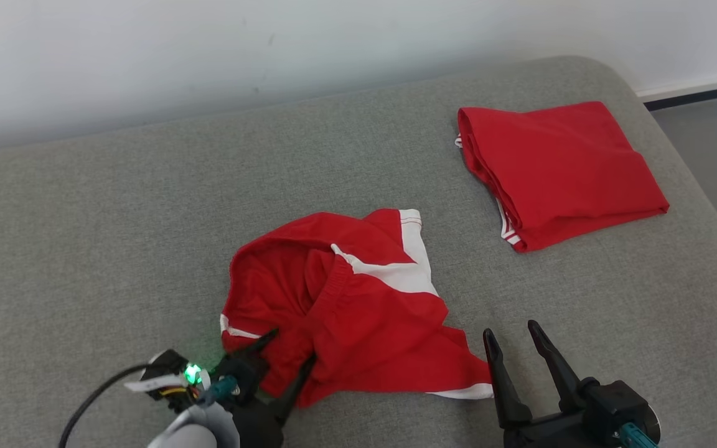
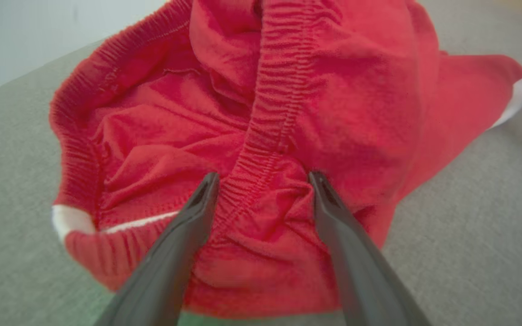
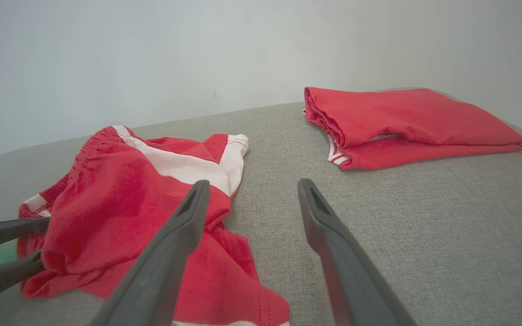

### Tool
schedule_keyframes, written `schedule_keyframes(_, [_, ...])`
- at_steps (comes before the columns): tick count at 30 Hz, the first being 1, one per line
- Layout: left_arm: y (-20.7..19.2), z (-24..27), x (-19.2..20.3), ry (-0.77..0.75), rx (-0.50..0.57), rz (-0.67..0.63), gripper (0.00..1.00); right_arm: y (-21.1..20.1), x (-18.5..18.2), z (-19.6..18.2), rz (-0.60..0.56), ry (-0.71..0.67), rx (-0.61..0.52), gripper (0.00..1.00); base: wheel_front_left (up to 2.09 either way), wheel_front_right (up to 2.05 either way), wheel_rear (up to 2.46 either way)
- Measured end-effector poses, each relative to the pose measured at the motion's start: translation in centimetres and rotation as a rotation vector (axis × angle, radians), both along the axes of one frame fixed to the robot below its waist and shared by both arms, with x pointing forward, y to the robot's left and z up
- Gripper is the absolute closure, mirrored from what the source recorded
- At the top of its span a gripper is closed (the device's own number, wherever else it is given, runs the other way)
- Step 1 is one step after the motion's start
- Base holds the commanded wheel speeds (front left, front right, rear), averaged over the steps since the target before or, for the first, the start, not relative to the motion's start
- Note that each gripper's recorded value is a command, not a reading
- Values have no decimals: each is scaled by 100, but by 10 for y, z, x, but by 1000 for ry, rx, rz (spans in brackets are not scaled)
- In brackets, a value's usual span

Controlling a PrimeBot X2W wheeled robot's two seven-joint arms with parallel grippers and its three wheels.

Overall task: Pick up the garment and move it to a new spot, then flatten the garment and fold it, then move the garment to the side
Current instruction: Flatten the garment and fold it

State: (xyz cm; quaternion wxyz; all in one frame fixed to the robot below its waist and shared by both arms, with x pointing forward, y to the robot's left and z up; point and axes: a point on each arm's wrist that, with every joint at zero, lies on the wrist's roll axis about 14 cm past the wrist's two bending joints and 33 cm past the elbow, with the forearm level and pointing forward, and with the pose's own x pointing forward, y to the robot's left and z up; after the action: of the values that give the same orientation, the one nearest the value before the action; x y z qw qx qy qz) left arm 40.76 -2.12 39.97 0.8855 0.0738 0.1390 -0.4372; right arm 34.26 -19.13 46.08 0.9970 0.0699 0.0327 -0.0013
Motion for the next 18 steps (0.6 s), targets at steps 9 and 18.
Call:
schedule_keyframes(9, [0, -9, 13, 30, 57, 5, 0, 1, -1, -4, 2, 14, 3, 0, 0, 0, 0])
schedule_keyframes(18, [0, 2, 9, 52, 28, 31, 100, 4, -2, 2, 10, -9, 4, 0, 0, 0, 0])
